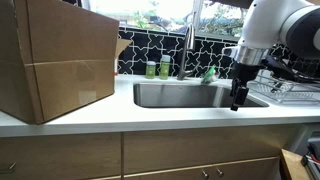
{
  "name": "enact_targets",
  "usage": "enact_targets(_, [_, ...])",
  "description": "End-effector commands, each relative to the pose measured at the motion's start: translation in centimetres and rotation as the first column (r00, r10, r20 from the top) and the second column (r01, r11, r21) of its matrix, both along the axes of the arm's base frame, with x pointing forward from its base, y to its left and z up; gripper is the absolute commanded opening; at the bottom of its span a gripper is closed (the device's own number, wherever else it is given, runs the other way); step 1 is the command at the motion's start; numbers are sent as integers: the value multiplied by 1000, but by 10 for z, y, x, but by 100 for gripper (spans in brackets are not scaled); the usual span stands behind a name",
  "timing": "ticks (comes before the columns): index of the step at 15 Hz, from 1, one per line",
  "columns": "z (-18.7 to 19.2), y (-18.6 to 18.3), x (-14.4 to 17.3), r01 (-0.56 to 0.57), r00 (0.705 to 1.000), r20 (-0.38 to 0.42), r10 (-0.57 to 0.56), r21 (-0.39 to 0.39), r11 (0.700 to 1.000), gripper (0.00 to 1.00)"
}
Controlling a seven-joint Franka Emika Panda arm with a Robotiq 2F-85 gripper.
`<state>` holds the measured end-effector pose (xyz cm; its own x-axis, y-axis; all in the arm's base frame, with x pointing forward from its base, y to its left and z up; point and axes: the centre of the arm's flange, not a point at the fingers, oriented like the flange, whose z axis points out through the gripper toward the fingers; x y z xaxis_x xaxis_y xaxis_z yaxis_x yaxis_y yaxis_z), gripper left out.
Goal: Touch the faucet handle then pick up the fork and put it into the dish rack
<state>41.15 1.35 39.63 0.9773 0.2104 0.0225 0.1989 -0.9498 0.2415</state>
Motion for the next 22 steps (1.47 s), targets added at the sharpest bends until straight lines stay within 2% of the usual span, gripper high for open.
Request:
enact_targets(1, [0, 0, 0, 0, 1000, 0, 0, 0, 1000, 100])
enact_targets(5, [0, 0, 0, 0, 1000, 0, 0, 0, 1000, 100])
enact_targets(7, [0, -29, 24, 162, 987, -11, -162, 7, 987, 100])
enact_targets(8, [1, -45, 34, 206, 978, 12, -206, 6, 979, 100])
enact_targets(13, [-2, -113, 82, 430, 901, 32, -432, 56, 901, 100])
enact_targets(15, [-14, -131, 99, 507, 860, 37, -509, 50, 860, 100])
enact_targets(19, [-53, -156, 117, 609, 793, -14, -609, 60, 791, 100])
enact_targets(22, [-84, -177, 121, 681, 733, -66, -677, 82, 728, 100])
